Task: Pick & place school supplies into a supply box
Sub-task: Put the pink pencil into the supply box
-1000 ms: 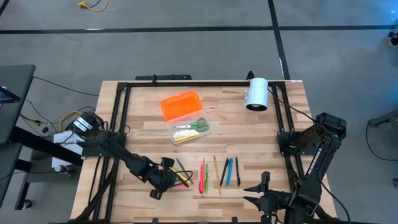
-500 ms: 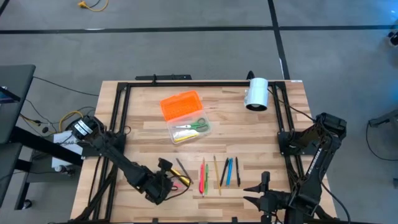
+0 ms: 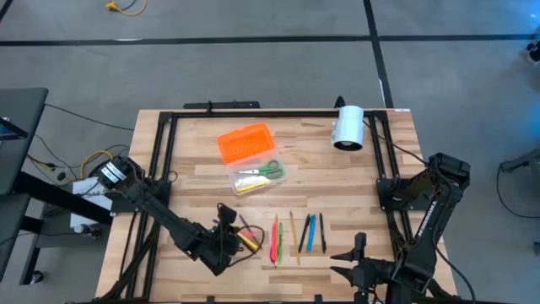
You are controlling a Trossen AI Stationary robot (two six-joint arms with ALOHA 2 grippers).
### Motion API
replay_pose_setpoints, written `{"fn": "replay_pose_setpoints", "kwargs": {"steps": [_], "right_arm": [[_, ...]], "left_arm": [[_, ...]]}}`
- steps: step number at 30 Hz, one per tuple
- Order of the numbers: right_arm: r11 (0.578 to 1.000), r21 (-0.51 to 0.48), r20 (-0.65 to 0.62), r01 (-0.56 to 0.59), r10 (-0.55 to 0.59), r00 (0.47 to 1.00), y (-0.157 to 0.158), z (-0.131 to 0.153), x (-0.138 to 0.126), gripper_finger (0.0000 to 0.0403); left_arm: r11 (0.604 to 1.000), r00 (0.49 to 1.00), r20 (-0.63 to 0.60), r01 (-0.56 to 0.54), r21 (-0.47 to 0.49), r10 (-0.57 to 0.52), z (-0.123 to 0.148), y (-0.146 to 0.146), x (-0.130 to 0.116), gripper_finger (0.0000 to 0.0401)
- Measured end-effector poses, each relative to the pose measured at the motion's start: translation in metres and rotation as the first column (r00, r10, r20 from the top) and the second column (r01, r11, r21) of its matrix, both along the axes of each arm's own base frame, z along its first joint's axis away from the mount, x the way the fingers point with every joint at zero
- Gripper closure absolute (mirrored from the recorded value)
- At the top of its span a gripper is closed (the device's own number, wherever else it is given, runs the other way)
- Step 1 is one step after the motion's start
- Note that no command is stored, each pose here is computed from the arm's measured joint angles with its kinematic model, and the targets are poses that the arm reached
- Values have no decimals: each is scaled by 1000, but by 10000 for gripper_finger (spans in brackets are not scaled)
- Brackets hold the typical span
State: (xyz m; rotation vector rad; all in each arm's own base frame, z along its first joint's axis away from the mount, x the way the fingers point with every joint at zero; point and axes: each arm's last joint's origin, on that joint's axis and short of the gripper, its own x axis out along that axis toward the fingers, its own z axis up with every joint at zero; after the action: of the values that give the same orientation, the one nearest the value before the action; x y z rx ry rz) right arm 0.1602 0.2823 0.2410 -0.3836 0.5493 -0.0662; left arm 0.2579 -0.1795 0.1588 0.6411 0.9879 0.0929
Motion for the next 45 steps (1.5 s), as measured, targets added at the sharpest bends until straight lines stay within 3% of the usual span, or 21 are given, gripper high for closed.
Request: {"fn": "replay_pose_setpoints", "kwargs": {"steps": [5, 10, 18, 27, 35, 45], "right_arm": [[1000, -13, 14, 6, -6, 1000, -1, 0, 0, 283], [1000, -21, 13, 8, -8, 1000, -1, 0, 0, 283], [999, -29, 9, 14, -14, 1000, -3, 0, 1, 283], [999, -33, 6, 14, -14, 1000, -3, 0, 1, 283], [999, -33, 6, 14, -14, 1000, -3, 0, 1, 283], [999, -33, 6, 14, -14, 1000, -3, 0, 1, 283]], "left_arm": [[992, 994, 68, -88, 89, 82, 3, 20, 14, 401], [975, 978, 116, -187, 119, 173, 6, 51, 34, 401], [940, 928, 206, -331, 80, 310, 12, 107, 66, 401], [911, 896, 172, -411, -34, 410, 12, 161, 79, 392], [909, 895, 161, -414, -46, 416, 11, 169, 80, 389], [909, 895, 163, -416, -37, 416, 12, 169, 79, 334]]}}
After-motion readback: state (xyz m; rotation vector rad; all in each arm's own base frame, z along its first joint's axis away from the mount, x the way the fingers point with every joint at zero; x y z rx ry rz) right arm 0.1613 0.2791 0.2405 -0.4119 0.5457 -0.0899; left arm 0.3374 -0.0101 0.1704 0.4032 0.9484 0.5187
